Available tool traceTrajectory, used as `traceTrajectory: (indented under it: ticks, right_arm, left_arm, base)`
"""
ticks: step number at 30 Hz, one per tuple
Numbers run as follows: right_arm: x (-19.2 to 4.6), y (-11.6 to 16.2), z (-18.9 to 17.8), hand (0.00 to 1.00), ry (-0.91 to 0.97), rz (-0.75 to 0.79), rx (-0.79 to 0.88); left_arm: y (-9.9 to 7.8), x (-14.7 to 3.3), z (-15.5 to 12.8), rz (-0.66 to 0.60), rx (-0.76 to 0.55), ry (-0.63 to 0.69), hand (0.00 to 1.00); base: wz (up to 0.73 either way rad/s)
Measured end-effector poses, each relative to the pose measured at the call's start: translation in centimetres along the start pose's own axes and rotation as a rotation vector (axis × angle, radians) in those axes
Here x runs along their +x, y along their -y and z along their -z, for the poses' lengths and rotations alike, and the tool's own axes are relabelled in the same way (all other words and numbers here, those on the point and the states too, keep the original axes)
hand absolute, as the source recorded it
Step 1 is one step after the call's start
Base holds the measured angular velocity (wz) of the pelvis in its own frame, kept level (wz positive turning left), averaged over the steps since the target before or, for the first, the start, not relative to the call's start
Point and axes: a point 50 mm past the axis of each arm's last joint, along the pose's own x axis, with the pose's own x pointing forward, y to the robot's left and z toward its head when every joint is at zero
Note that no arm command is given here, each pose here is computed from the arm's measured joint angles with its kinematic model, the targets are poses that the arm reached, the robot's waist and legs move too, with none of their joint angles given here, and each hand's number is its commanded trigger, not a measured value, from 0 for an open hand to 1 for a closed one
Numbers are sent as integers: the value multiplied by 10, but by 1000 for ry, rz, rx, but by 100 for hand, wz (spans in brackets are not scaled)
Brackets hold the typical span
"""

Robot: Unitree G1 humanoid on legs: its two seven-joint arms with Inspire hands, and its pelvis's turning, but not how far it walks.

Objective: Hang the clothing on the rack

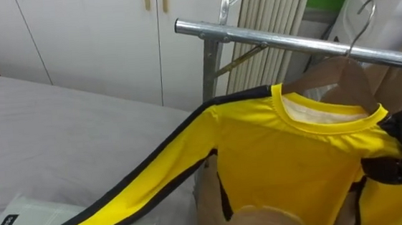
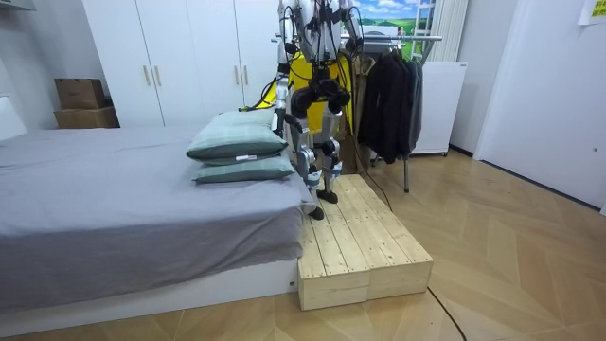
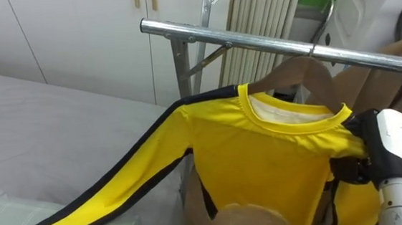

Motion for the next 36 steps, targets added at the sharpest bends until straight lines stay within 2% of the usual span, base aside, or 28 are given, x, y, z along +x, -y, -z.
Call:
traceTrajectory:
  ticks: [14, 21, 36]
  right_arm:
    - [-1, -7, 4, 100, -12, -48, -20]
    - [-3, -18, 12, 100, -48, -144, -67]
    - [-9, -39, -1, 100, -24, -215, 14]
  left_arm:
    - [-2, -1, -3, -8, -8, 15, 0]
    - [-3, 0, -4, -11, -3, 18, 0]
    - [-4, -1, -4, -17, 11, 21, 0]
  base:
    - [2]
    - [0]
    - [1]
